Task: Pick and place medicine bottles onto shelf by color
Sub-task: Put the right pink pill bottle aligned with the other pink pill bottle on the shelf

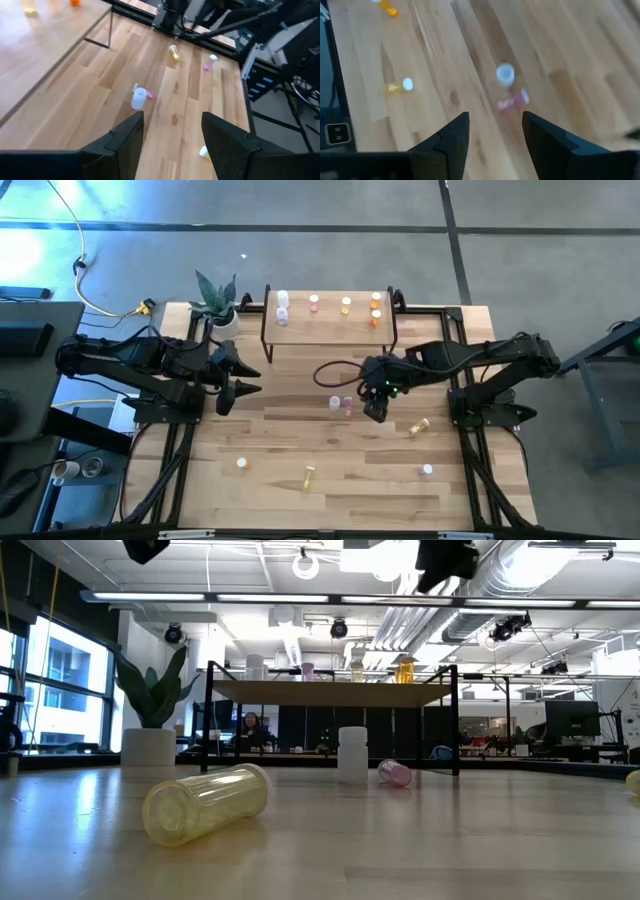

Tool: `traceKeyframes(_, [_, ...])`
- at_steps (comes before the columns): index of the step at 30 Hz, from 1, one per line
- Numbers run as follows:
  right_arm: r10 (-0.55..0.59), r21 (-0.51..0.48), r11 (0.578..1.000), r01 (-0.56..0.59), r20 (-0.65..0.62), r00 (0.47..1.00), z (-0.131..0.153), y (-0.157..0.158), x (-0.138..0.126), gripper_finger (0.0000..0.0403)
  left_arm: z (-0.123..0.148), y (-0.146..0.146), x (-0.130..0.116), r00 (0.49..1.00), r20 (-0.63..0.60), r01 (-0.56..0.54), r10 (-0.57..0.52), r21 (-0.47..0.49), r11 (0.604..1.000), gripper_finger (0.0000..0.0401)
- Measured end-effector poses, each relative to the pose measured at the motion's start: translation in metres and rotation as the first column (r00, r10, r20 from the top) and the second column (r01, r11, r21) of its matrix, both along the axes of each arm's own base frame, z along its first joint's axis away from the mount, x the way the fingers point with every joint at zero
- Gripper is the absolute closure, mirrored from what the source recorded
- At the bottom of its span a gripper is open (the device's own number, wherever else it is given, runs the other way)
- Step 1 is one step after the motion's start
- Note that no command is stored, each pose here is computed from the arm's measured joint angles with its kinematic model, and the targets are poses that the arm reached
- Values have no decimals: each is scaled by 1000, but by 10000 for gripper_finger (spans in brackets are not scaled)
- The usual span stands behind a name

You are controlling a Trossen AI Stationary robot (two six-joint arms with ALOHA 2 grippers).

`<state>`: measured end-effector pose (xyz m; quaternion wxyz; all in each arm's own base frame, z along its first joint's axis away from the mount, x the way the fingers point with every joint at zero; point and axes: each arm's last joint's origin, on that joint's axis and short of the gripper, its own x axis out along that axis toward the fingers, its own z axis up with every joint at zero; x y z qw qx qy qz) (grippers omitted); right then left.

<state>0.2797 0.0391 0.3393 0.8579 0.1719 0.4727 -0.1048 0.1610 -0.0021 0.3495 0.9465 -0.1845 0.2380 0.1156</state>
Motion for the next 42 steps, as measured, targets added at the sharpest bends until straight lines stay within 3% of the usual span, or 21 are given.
traceKeyframes(8, [-88,76,992,97,-105,991,-5,34,-16,228,0,0,0,1000,-3,17,-17,17,1000,213])
traceKeyframes(20, [-345,-96,938,332,-340,875,-14,72,-70,228,0,-1,0,998,-10,61,-61,45,997,213])
traceKeyframes(25, [-414,-118,909,399,-343,843,-14,89,-88,228,0,-1,0,998,-11,66,-65,52,997,213])
traceKeyframes(35, [-517,-58,850,523,-276,810,-14,123,-116,228,0,-1,0,998,-12,68,-68,59,996,213])
traceKeyframes(42, [-545,-51,834,549,-227,807,-21,147,-132,228,0,-1,0,998,-12,67,-67,60,996,213])
